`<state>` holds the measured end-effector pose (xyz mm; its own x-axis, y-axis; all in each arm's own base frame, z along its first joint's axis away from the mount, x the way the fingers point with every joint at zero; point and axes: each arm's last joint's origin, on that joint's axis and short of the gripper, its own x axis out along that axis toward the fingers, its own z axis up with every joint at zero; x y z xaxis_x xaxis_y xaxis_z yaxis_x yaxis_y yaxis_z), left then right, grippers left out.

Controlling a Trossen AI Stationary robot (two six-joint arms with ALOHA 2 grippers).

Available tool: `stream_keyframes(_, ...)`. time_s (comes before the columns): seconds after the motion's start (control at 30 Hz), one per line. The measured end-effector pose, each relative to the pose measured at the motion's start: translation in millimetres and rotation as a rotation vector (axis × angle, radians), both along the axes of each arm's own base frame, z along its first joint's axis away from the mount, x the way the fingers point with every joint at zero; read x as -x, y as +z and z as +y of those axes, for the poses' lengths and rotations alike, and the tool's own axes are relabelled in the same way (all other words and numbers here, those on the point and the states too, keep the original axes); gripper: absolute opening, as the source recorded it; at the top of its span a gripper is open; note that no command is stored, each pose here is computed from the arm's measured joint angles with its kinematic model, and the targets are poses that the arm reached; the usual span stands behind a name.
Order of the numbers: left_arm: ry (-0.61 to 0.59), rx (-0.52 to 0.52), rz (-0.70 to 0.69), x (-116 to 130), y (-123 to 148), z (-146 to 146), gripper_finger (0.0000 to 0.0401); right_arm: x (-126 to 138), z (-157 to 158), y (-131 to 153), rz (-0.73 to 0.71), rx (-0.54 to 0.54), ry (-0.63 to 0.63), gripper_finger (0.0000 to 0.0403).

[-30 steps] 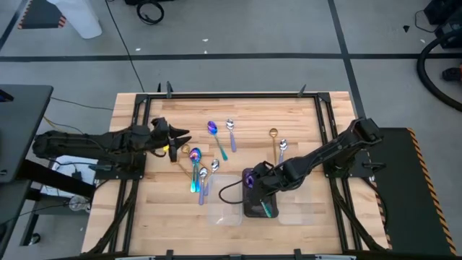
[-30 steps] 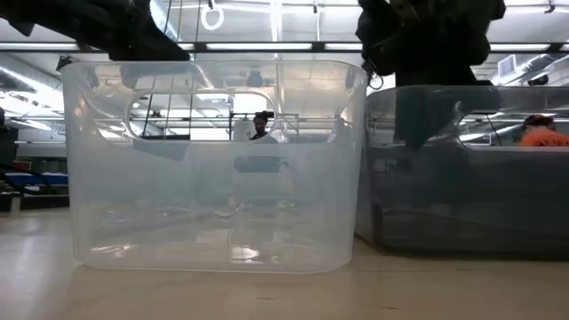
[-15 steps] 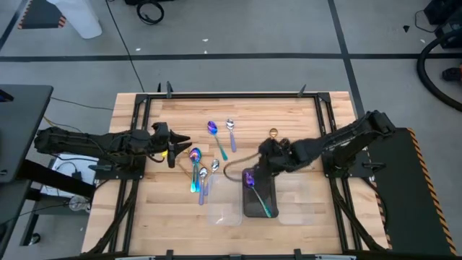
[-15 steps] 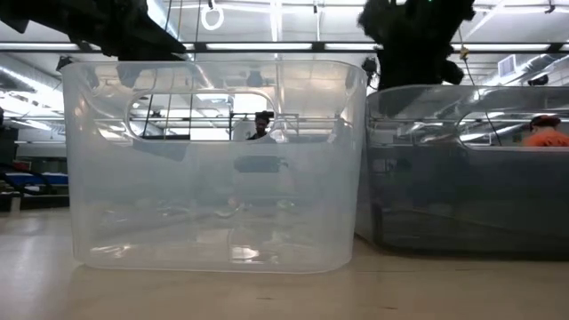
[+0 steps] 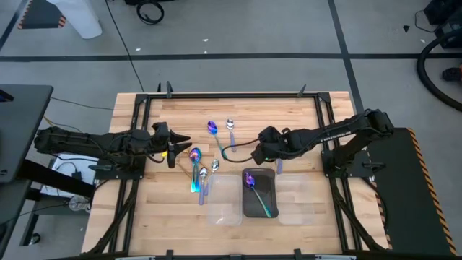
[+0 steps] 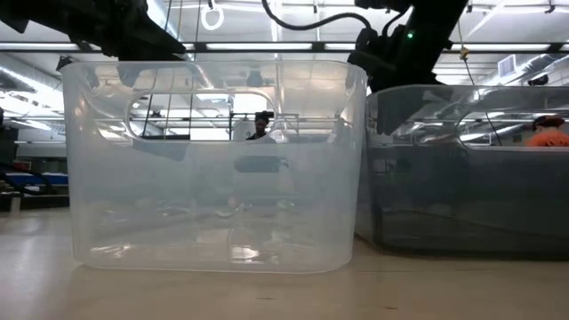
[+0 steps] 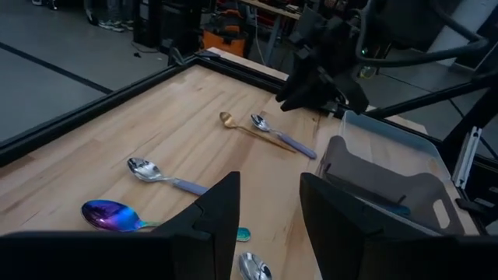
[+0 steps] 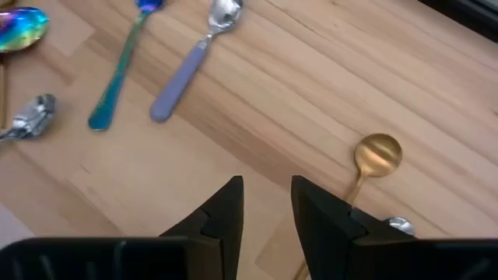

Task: Sort silverware by color (type)
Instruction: Put the gold spoon into the right transparent bin

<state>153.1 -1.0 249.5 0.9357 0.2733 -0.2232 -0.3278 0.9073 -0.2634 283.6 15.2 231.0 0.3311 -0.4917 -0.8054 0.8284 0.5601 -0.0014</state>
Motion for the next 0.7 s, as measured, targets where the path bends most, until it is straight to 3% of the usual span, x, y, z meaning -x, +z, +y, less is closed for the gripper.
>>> stream_keyframes(0.3,0.043,0.000,-0.003,0,0,1,0.0142,22,-27,-25,0.165,-0.116,-0.148,0.0100)
stream_keyframes(0.5,0.054,0.025,-0.011,0,0,1,0.0142,32,-45,-55,0.178,-0.228,-0.150,0.0101)
stream_keyframes(0.7,0.092,0.053,-0.007,1,-2,2,0.0142,38,-59,-63,0.201,-0.259,-0.163,0.0113)
